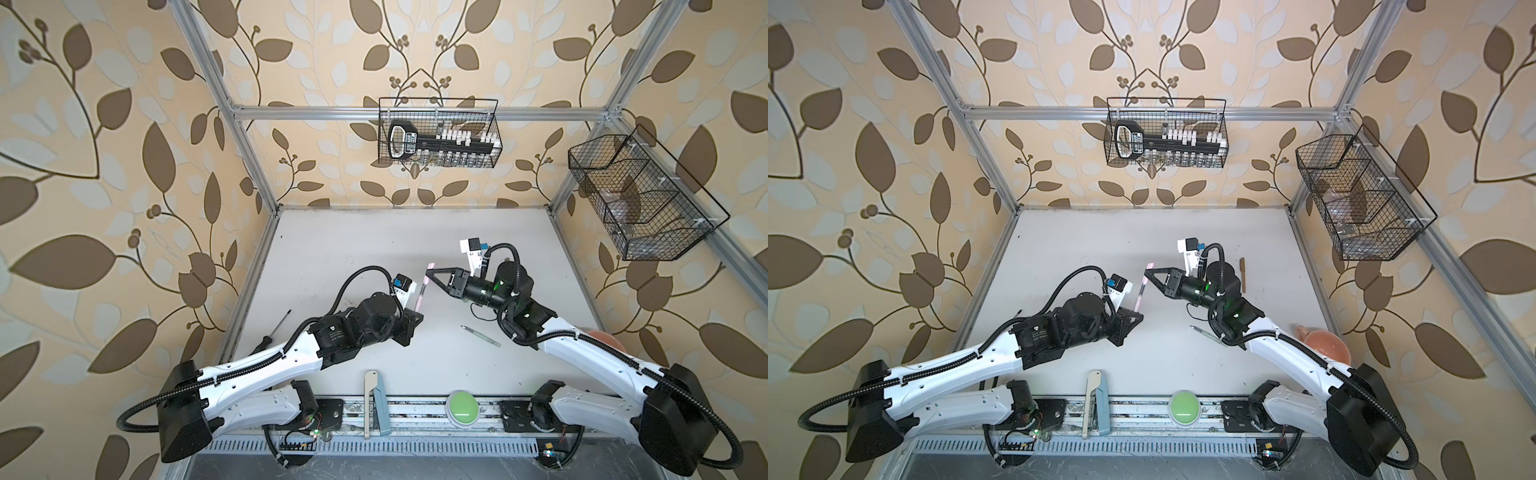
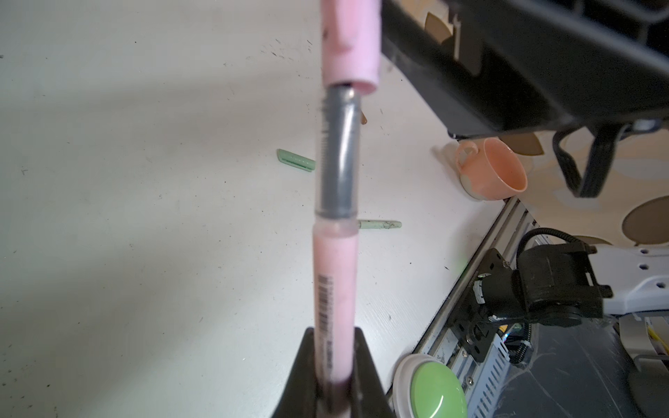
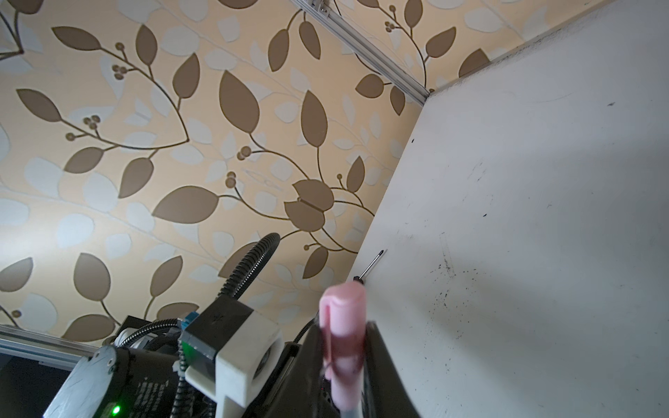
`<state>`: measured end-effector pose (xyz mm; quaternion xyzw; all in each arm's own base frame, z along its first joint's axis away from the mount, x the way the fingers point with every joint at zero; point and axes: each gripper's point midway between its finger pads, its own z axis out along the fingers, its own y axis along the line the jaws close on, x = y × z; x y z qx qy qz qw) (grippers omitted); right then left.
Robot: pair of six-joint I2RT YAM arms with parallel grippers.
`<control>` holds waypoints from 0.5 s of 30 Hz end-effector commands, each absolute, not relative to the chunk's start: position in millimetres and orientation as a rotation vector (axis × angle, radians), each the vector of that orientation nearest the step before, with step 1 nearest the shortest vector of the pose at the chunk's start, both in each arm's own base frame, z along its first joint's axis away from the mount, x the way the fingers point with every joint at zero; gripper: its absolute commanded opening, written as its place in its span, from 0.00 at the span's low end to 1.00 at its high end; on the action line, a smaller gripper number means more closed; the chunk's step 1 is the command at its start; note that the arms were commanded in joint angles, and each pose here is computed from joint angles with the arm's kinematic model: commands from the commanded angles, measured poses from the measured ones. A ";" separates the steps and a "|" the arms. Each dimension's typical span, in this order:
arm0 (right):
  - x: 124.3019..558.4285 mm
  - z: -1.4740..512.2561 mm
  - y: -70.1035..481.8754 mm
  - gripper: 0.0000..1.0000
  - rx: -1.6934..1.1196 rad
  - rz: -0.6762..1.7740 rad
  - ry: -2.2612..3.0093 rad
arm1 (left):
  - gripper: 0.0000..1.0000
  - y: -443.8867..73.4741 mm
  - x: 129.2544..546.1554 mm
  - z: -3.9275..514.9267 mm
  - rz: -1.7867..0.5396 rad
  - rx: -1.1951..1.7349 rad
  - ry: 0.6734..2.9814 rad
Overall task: Insert the pens into the pen caps
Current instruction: 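Lower the pink cap with the right gripper down onto the pen nib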
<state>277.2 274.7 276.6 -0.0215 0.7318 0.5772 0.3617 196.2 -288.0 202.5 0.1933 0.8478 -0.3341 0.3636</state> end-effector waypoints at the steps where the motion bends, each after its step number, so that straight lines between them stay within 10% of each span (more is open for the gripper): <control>1: 268.8 266.6 277.7 0.19 -0.069 1.500 1.919 | 0.00 -286.2 202.3 219.1 -0.857 0.470 2.107; 15: 271.2 260.8 285.8 0.19 -0.084 1.510 1.936 | 0.00 -292.2 200.7 219.9 -0.879 0.492 2.112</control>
